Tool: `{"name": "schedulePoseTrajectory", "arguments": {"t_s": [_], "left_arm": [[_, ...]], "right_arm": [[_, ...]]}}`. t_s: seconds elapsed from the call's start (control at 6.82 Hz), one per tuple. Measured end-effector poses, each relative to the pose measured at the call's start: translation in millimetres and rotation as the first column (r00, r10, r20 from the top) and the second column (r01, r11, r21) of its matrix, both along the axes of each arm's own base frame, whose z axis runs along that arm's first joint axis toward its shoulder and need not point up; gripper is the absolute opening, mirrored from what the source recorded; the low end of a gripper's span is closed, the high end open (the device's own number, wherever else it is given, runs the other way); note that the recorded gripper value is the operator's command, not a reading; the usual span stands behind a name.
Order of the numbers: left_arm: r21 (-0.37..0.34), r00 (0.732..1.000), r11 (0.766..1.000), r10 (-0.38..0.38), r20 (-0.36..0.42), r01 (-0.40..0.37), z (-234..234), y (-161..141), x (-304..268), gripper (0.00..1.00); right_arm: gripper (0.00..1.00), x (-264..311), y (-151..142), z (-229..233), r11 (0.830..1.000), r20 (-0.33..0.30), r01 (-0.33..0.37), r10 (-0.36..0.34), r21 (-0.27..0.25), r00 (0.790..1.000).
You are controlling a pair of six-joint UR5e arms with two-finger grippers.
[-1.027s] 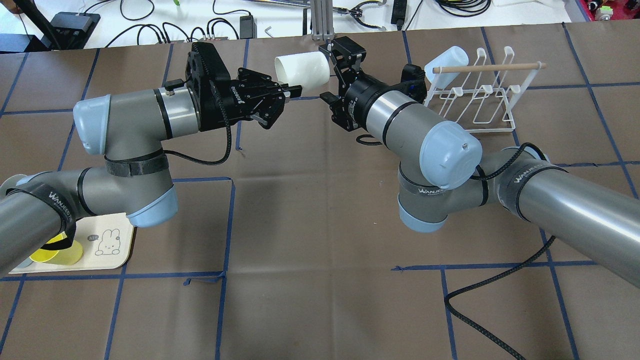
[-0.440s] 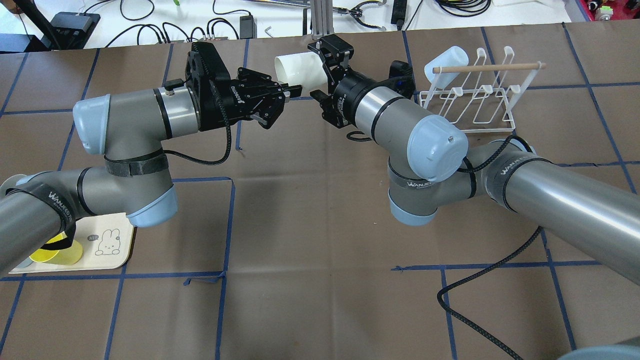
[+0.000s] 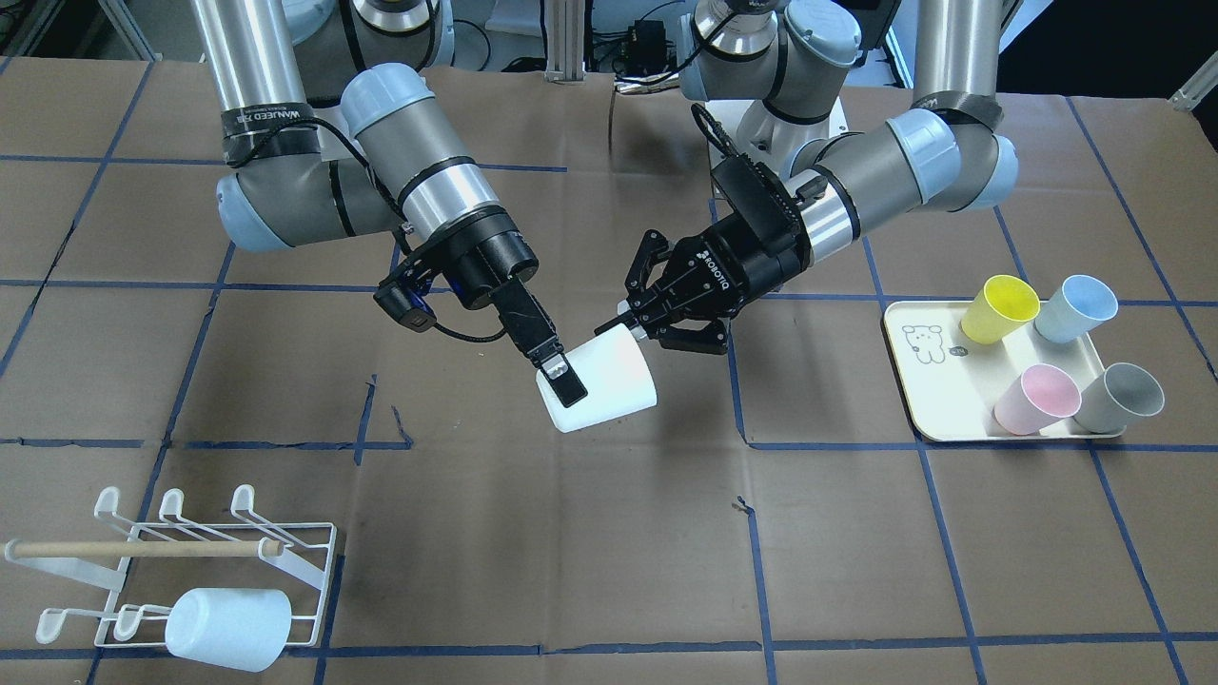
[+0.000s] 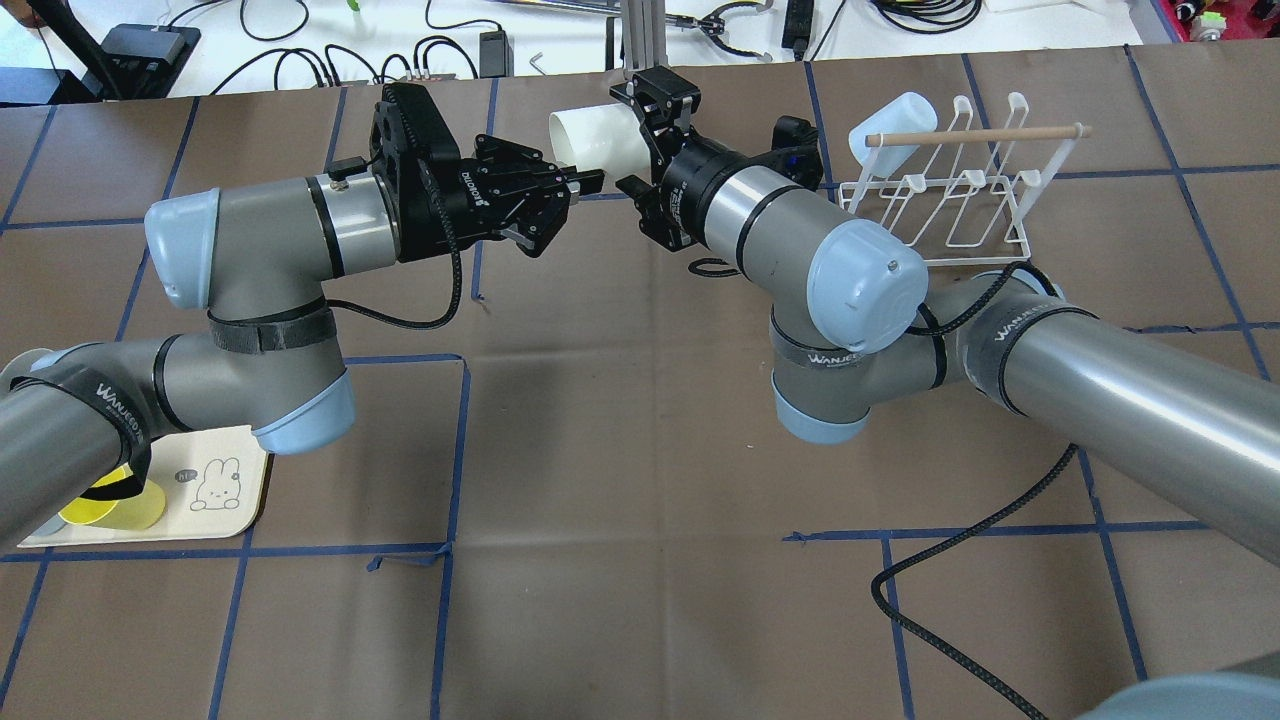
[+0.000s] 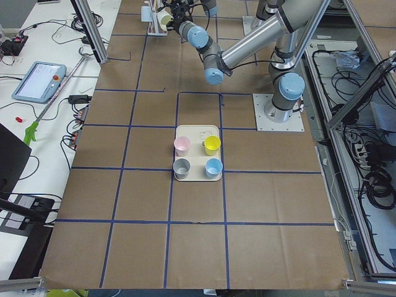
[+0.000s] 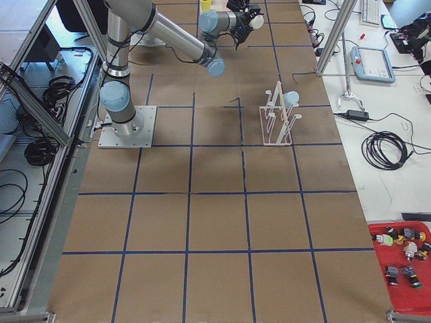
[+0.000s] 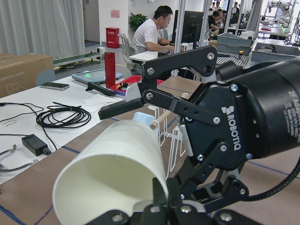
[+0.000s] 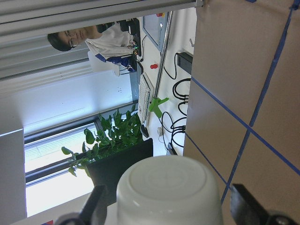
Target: Transfer IKEA cup to right arm and place on rack
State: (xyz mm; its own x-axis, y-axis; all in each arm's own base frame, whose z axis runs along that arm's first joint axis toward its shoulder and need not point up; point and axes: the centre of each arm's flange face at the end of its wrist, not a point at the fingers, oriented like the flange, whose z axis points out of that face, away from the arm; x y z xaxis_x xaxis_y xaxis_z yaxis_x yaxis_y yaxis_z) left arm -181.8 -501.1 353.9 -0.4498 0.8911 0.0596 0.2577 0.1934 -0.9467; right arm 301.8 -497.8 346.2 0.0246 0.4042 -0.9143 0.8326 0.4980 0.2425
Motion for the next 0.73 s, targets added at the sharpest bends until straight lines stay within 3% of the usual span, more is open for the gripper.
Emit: {"name": "schedulePoseTrajectory", "arguments": {"t_s": [0.59, 0.73], "left_arm": [[0.0, 1.0, 1.0, 0.002, -0.002, -0.002, 2.2, 0.9, 0.0, 0.14], [0.0, 1.0, 1.0, 0.004, -0.002, -0.004, 3.2, 1.2, 0.0, 0.34]], "right_arm": [[0.52, 1.0, -0.2, 2.1, 1.0, -0.009, -0.007, 0.007, -0.012, 1.0], [0.5, 1.0, -0.2, 2.9, 1.0, -0.01, -0.009, 0.008, -0.015, 1.0]]}}
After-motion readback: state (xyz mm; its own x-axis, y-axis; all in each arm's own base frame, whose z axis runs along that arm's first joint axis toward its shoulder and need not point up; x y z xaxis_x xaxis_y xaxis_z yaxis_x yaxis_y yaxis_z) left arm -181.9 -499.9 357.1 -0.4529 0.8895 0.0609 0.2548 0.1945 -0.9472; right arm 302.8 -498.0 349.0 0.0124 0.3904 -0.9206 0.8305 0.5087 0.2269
